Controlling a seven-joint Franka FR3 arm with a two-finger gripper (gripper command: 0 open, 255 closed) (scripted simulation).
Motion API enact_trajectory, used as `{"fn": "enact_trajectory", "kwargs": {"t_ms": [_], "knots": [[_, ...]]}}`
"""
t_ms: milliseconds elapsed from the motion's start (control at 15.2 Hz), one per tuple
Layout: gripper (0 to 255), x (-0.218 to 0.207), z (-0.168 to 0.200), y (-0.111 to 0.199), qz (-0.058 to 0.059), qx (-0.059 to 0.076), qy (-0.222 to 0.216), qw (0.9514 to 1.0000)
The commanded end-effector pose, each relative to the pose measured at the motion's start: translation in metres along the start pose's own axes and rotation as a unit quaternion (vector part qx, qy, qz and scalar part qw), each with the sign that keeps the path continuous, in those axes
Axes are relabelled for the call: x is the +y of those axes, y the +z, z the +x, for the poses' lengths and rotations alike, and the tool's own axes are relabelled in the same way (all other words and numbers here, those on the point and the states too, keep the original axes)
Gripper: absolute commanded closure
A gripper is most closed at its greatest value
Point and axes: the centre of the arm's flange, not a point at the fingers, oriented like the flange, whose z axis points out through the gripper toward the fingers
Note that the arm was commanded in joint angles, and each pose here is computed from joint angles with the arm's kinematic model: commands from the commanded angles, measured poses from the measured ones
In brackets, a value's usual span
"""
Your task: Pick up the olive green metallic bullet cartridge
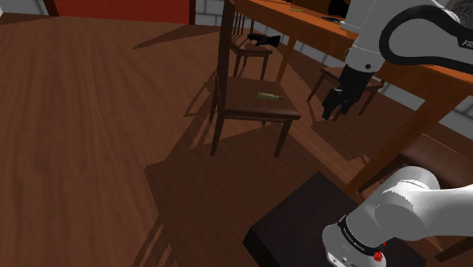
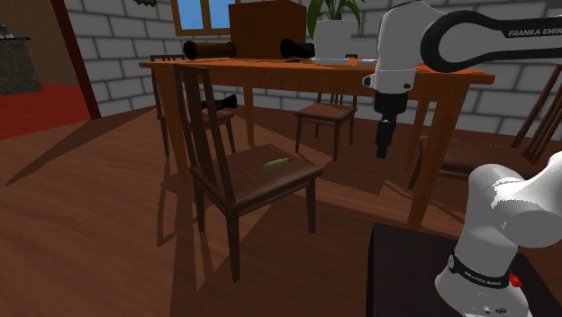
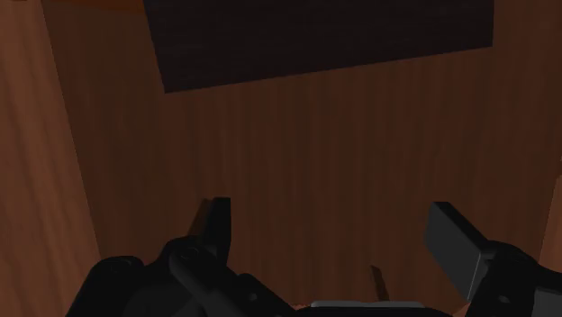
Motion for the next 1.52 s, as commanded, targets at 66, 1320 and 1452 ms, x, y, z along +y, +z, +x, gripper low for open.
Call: {"fn": "enact_trajectory", "kwargs": {"t_ms": [66,1320,1452], "knots": [[0,0.01,0.008,0.004,0.001,0.001,-0.018,0.9998],[0,0.123,0.213,0.076,0.021,0.029,-0.346,0.9374],[0,0.127,0.238,0.083,0.023,0.032,-0.379,0.9245]]}}
